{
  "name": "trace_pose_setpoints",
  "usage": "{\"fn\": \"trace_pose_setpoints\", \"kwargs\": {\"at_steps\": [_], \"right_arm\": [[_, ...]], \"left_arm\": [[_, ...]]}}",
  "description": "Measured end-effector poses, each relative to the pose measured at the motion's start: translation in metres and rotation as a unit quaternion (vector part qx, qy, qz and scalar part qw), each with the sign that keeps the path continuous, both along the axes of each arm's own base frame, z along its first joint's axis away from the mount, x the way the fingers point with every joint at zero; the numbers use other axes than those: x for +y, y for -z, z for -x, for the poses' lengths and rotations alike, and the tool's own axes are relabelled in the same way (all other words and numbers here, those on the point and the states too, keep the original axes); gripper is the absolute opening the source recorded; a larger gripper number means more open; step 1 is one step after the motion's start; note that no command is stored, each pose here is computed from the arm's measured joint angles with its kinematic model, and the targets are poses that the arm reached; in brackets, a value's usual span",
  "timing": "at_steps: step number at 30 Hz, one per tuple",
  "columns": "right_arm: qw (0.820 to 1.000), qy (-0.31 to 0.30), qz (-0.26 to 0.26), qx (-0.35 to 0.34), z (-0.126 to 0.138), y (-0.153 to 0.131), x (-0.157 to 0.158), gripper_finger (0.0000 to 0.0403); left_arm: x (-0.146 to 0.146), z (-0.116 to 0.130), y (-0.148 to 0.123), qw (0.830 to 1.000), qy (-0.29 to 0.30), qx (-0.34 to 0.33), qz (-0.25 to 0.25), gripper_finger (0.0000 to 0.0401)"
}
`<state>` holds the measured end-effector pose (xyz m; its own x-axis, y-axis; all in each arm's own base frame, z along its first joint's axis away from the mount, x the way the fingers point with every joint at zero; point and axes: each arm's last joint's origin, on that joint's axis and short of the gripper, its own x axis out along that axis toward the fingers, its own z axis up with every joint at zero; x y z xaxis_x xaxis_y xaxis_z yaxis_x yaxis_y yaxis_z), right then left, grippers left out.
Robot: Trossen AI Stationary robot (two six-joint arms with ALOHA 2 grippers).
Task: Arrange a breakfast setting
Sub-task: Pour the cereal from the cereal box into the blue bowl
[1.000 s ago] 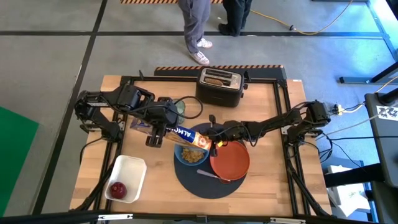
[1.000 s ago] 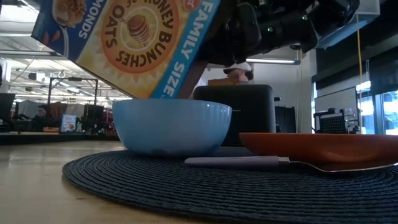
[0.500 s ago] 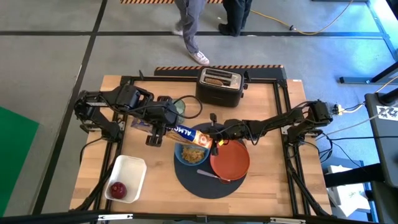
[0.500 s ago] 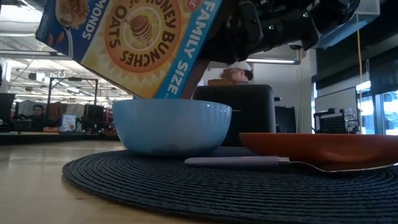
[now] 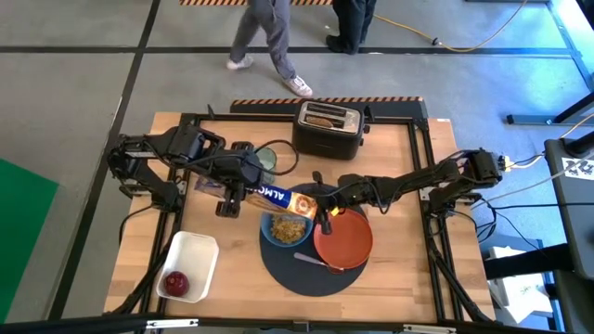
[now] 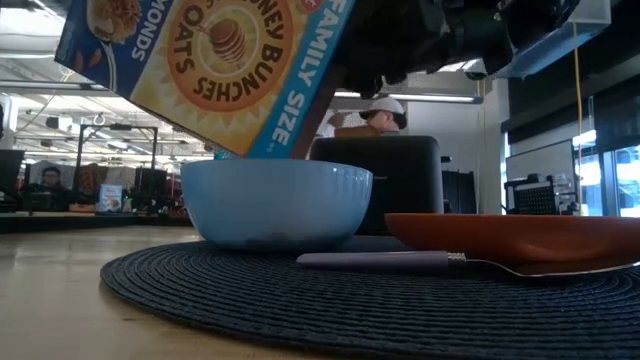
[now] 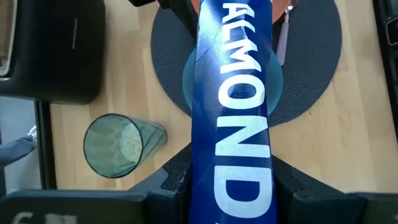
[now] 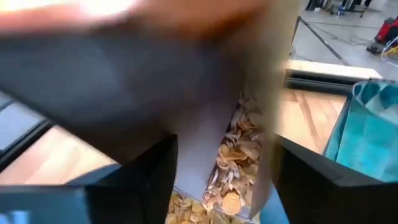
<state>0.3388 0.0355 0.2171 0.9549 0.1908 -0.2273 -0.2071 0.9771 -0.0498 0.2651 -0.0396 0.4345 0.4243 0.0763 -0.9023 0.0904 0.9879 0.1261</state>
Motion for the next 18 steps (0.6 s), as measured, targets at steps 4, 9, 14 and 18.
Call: {"fn": "trace_pose_setpoints", "kwargs": {"at_steps": [4,9,14,18], "right_arm": [[1.000,-0.001,0.003,-0.008,0.005,-0.010,0.000,0.0246],[1.000,0.009,0.009,-0.003,0.010,-0.017,-0.001,0.0247],[0.999,0.025,0.016,0.013,0.015,-0.020,-0.003,0.0247],[0.999,0.025,0.016,0.014,0.016,-0.020,-0.003,0.0247]], "left_arm": [[0.002,0.008,-0.006,1.000,-0.003,-0.012,-0.002,0.0119],[0.004,0.018,-0.013,0.999,-0.014,-0.029,-0.005,0.0119],[0.003,0.027,-0.018,0.999,-0.020,-0.043,-0.009,0.0119],[0.001,0.032,-0.021,0.998,-0.020,-0.051,-0.011,0.0119]]}}
